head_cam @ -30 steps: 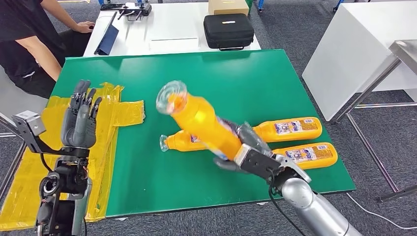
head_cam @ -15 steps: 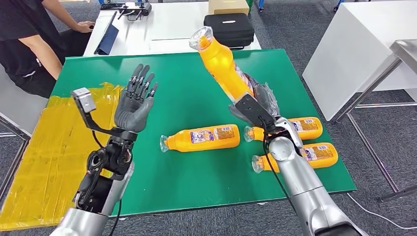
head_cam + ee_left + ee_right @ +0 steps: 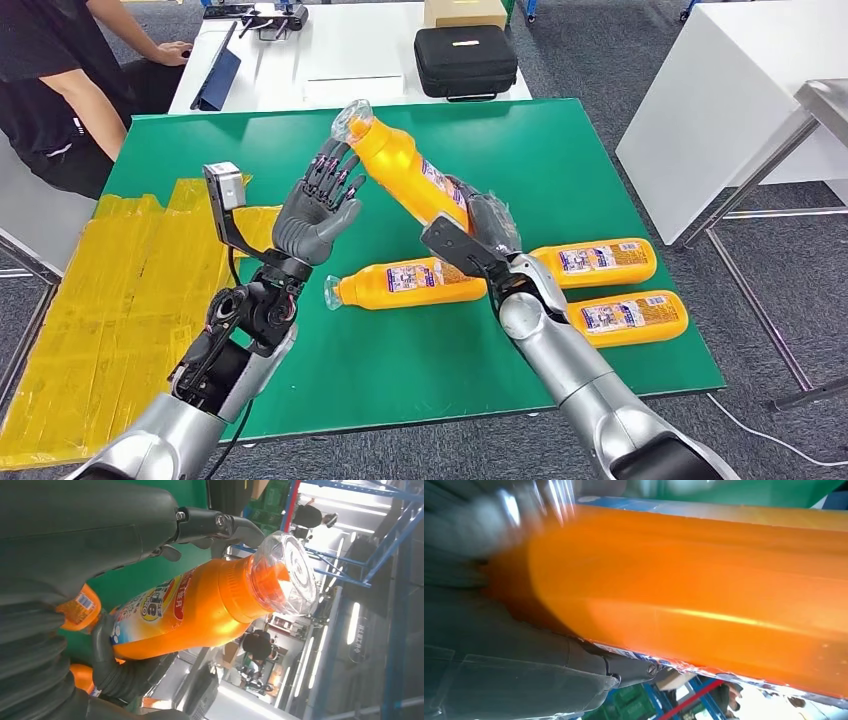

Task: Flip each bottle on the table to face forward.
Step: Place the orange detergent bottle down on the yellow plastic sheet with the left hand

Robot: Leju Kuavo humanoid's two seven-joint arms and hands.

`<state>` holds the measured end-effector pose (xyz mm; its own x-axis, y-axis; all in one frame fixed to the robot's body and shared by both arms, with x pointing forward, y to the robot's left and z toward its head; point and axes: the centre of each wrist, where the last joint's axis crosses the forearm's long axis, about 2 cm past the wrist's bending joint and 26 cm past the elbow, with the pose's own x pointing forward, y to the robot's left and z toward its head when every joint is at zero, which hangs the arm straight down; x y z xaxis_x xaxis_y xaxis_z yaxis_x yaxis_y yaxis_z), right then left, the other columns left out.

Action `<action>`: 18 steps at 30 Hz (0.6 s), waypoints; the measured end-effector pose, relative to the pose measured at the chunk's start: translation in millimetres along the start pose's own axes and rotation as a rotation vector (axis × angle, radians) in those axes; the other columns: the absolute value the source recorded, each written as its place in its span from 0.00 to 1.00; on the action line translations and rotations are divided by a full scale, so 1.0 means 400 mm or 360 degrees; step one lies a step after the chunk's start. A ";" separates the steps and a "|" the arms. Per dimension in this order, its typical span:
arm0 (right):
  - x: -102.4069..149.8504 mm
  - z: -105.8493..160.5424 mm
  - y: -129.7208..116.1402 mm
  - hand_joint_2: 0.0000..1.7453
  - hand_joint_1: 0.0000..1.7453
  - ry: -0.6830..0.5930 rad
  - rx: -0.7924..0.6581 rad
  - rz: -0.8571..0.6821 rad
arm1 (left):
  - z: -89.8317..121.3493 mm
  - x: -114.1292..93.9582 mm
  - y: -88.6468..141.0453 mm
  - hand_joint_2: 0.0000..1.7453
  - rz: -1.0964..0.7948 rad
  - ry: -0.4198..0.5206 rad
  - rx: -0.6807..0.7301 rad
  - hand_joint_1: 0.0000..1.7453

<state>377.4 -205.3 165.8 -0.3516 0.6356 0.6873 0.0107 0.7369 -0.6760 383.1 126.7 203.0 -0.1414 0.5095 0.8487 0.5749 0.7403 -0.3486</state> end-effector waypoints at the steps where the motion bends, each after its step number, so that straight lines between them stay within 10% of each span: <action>1: 0.005 0.001 0.008 1.00 1.00 -0.0008 0.0010 0.0007 | 0.002 0.000 0.004 1.00 0.0000 0.0002 0.0008 0.00; 18: 0.422 -0.028 0.269 1.00 1.00 -0.0153 0.0522 -0.0164 | 0.097 0.160 0.251 1.00 -0.0254 -0.0141 0.0397 0.00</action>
<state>329.5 -16.2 212.1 -0.4217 0.5260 0.7386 -0.3248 0.6728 -0.6647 400.6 250.6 207.0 -0.2903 0.4063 0.8664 0.3257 0.8933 -0.3098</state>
